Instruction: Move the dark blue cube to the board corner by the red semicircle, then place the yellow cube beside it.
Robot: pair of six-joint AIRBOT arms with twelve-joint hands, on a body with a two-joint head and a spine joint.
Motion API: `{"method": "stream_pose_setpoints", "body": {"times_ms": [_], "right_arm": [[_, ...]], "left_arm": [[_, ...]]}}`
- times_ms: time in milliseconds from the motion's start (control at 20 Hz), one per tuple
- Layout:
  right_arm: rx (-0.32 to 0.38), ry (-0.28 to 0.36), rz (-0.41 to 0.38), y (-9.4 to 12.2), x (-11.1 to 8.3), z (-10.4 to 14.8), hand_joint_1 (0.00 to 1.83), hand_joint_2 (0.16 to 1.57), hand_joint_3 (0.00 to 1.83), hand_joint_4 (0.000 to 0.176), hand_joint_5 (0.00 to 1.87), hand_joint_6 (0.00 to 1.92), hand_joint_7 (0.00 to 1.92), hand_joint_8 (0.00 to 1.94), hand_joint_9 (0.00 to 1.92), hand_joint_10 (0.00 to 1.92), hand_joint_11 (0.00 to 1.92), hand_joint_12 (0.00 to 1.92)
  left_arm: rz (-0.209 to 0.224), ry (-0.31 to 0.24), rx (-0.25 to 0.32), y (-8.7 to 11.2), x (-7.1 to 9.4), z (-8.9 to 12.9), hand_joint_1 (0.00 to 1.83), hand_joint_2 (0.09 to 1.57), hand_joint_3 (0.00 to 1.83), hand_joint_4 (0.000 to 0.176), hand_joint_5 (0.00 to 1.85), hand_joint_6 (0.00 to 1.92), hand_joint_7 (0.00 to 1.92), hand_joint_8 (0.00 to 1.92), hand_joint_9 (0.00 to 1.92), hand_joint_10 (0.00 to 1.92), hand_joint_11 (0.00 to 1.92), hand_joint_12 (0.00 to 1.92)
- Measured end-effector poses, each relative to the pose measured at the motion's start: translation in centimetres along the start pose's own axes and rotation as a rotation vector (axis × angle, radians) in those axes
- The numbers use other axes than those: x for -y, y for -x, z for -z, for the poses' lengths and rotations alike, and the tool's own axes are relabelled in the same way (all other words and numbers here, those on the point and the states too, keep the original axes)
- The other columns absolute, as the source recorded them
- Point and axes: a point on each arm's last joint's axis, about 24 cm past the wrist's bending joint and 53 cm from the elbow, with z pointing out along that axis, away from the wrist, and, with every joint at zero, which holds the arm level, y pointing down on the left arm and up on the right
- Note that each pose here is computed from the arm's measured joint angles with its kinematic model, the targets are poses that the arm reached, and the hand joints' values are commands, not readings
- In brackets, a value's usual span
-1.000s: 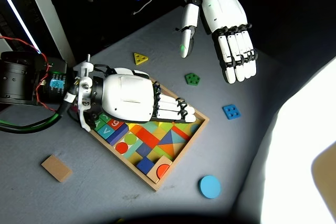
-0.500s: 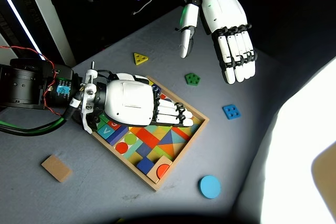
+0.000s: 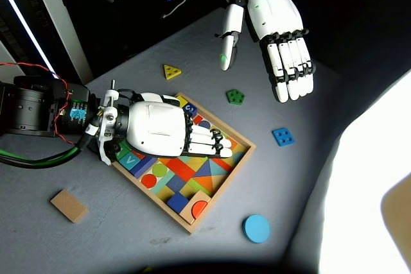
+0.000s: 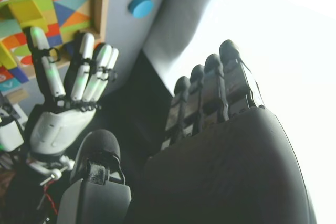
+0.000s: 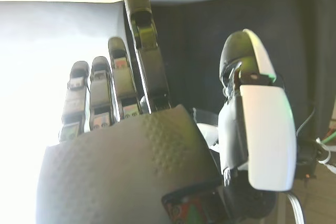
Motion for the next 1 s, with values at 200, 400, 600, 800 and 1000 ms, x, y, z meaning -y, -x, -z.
{"method": "stream_pose_setpoints", "body": {"times_ms": [200, 400, 600, 800, 1000], "right_arm": [[0.021, -0.052, 0.017, 1.3, 2.8, 1.2, 0.00, 1.17, 0.00, 0.000, 0.92, 0.01, 0.18, 0.01, 0.00, 0.00, 0.00, 0.00], [0.034, -0.084, 0.027, 2.0, 4.5, 2.0, 0.00, 1.17, 0.00, 0.000, 0.93, 0.01, 0.18, 0.00, 0.00, 0.00, 0.00, 0.00], [0.040, -0.096, 0.028, 2.1, 5.2, 2.2, 0.00, 1.17, 0.00, 0.000, 0.92, 0.00, 0.17, 0.00, 0.00, 0.00, 0.00, 0.00], [0.061, -0.121, 0.038, 2.9, 6.5, 2.3, 0.00, 1.17, 0.00, 0.000, 0.93, 0.01, 0.17, 0.00, 0.00, 0.00, 0.00, 0.00], [0.073, -0.136, 0.033, 3.3, 7.3, 2.4, 0.00, 1.17, 0.00, 0.000, 0.93, 0.01, 0.17, 0.00, 0.00, 0.00, 0.00, 0.00]], "left_arm": [[0.000, 0.001, 0.000, 0.0, 0.0, 0.0, 0.01, 1.26, 0.00, 0.000, 0.06, 0.00, 0.05, 0.00, 0.03, 0.00, 0.00, 0.21], [0.000, -0.003, -0.002, -0.1, 0.1, 0.0, 0.01, 1.27, 0.00, 0.000, 0.03, 0.00, 0.03, 0.00, 0.02, 0.00, 0.00, 0.17], [0.000, -0.003, -0.002, -0.1, 0.1, 0.0, 0.00, 1.28, 0.00, 0.000, 0.03, 0.00, 0.04, 0.00, 0.03, 0.00, 0.00, 0.15], [0.000, -0.004, -0.003, -0.1, 0.2, 0.0, 0.02, 1.27, 0.00, 0.000, 0.05, 0.00, 0.05, 0.00, 0.03, 0.00, 0.00, 0.22], [0.000, -0.005, -0.004, -0.2, 0.2, 0.0, 0.01, 1.27, 0.00, 0.000, 0.03, 0.00, 0.05, 0.00, 0.03, 0.01, 0.00, 0.18]]}}
